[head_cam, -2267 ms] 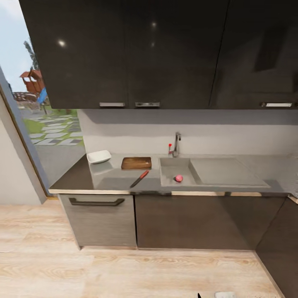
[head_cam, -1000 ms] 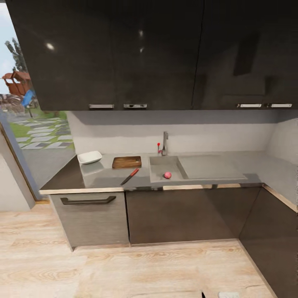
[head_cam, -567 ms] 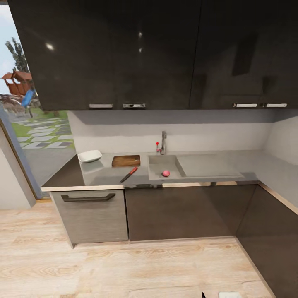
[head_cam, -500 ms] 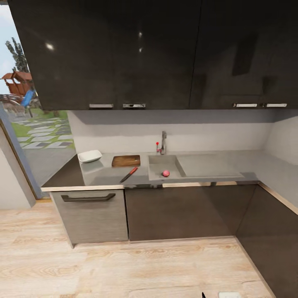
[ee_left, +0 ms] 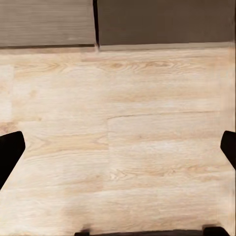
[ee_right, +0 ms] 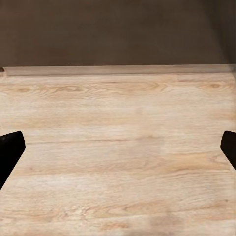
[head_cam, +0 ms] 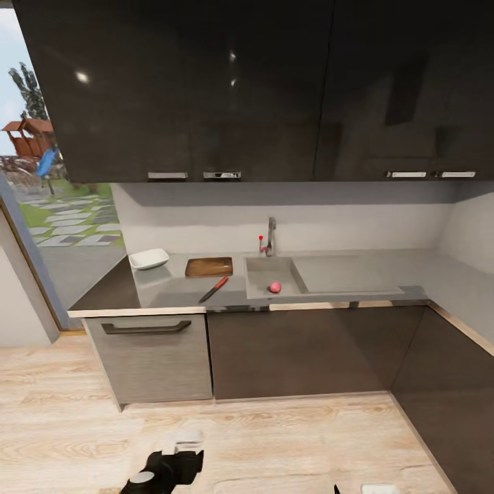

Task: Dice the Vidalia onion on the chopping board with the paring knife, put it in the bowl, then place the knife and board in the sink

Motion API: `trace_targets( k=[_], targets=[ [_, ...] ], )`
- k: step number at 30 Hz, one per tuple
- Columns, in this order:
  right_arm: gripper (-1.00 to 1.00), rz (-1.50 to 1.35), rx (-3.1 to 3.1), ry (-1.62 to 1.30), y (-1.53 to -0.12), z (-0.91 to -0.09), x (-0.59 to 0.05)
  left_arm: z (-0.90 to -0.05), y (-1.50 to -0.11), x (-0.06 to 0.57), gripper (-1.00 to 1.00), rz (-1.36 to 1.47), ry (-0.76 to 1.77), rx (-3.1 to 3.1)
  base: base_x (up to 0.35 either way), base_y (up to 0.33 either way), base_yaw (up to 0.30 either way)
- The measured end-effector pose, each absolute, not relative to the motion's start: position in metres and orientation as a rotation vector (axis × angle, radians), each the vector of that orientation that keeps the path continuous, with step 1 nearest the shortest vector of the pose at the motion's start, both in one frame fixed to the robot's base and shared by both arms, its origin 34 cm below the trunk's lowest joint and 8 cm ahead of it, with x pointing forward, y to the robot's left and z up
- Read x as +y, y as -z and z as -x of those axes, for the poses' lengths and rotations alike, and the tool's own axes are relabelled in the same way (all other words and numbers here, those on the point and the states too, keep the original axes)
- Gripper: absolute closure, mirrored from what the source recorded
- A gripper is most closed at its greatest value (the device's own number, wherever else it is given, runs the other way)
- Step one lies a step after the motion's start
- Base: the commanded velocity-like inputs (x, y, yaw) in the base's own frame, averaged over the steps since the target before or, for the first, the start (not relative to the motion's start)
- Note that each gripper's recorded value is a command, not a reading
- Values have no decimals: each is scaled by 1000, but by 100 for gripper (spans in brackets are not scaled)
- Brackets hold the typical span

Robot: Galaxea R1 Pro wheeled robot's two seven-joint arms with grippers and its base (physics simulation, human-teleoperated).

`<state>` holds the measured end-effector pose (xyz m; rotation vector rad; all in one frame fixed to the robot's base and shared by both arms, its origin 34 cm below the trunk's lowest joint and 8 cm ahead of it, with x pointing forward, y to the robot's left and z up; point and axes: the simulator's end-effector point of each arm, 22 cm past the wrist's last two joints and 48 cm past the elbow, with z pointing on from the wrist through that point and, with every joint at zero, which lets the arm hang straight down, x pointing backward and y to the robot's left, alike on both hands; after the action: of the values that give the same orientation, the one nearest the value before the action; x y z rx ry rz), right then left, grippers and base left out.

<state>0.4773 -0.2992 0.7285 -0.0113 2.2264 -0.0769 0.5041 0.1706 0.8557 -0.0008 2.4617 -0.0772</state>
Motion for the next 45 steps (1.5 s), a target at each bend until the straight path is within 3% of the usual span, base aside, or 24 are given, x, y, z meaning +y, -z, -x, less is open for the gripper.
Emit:
trace_targets(
  k=[6,19,24,45],
  targets=[
    [-100,11,2240,77,-726,-475,-299,-530,-928,129,-100,-110,95,2402,0,0,0],
    [-100,11,2255,76,-724,-474,-299,-722,-1184,95,-100,-224,93,2048,0,0,0],
    [-100,11,2255,80,-724,-474,-301,-763,-1202,81,-100,-248,141,2103,0,0,0],
    [-100,10,2254,78,-724,-474,-300,-767,-1198,85,-100,-292,99,2118,54,-26,0]
  ],
)
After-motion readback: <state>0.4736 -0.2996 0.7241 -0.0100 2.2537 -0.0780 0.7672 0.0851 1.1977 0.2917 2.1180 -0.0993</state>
